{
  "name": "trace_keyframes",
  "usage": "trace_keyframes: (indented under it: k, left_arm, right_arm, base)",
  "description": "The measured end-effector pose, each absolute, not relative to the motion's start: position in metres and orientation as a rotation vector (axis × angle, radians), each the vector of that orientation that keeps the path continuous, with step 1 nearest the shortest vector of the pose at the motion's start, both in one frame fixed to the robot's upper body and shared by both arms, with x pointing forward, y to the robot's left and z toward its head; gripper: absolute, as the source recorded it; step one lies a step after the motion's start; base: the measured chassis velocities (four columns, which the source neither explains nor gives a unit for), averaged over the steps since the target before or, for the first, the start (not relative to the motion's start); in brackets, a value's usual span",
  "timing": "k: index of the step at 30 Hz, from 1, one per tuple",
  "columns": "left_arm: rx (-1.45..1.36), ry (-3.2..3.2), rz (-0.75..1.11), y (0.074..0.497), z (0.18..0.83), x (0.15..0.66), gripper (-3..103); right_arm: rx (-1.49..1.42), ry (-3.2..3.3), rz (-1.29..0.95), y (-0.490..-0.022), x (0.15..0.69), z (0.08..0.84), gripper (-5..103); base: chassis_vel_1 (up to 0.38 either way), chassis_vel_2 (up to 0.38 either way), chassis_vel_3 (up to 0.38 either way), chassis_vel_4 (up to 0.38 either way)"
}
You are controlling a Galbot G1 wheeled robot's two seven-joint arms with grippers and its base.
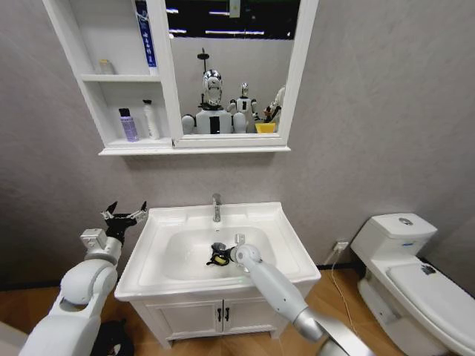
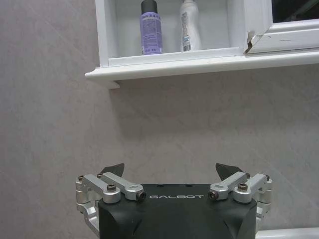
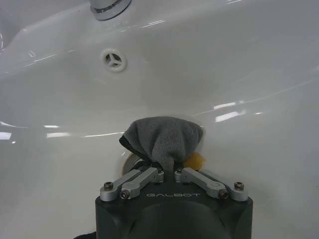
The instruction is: Move facial cleanser and shampoo from washbasin to cabinet, then wipe washbasin with towel.
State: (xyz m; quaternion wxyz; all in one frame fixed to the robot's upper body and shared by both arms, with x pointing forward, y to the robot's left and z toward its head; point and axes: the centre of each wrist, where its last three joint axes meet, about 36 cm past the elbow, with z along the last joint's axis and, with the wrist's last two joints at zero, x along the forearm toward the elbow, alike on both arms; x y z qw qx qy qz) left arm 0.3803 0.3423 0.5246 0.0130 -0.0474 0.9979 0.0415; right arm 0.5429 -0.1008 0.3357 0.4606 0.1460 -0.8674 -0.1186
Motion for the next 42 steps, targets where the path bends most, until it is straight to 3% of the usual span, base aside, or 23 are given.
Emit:
trace_keyframes:
  k: [20,42]
  left_arm:
    - [-0.081,3.112,0.119,0.322,0.521,0.382,100]
    - [-0.067,3.124,0.121,0.316,0.517,0.383,100]
  right_arm:
    - [0.176,-2.163,-0.252,-0.202,0.516,0.368,4]
    - [0.107,-2.214,-0.119,-0.227,0.519,0.384,4]
  base:
    - [0.000,0.000,0.000,0.000]
    - [0.000,0.000,0.000,0.000]
